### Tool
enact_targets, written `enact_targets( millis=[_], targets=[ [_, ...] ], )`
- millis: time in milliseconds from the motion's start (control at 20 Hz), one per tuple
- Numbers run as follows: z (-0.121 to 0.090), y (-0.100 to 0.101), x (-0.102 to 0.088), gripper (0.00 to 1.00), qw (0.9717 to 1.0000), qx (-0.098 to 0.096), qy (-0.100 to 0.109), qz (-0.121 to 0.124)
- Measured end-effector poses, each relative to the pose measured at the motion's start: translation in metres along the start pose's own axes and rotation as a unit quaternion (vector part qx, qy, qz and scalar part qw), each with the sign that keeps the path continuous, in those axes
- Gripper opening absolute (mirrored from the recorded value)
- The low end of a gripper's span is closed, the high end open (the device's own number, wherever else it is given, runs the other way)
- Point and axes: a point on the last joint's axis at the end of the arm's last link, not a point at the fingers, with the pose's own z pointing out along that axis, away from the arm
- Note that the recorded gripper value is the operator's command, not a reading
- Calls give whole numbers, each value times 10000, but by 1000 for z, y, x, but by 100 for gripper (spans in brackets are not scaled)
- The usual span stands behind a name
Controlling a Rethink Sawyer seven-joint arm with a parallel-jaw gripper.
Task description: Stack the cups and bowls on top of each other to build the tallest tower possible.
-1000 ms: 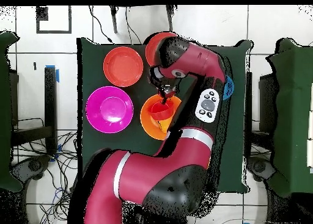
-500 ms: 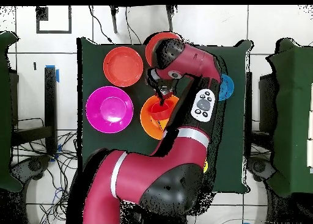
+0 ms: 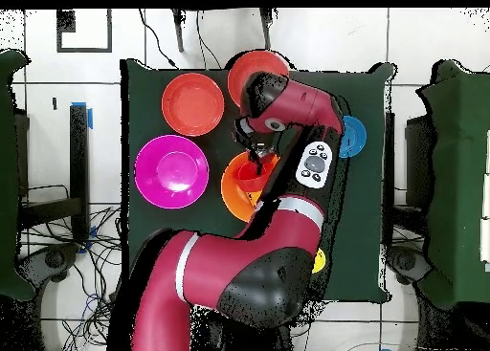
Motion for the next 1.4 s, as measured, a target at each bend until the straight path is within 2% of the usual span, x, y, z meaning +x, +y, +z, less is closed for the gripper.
enact_targets(
  millis=[400,650,700,750,1150,1200,1400],
  targets=[
    [-1,-13,-3,100,9995,309,6,119],
    [7,-21,-8,100,9983,537,5,213],
    [10,-23,-10,0,9980,592,1,236],
    [16,-25,-12,0,9972,693,0,269],
    [31,-32,-19,0,9935,1085,-13,348],
    [33,-33,-19,0,9923,1186,10,354],
    [34,-32,-18,0,9912,1277,36,349]
  ],
)
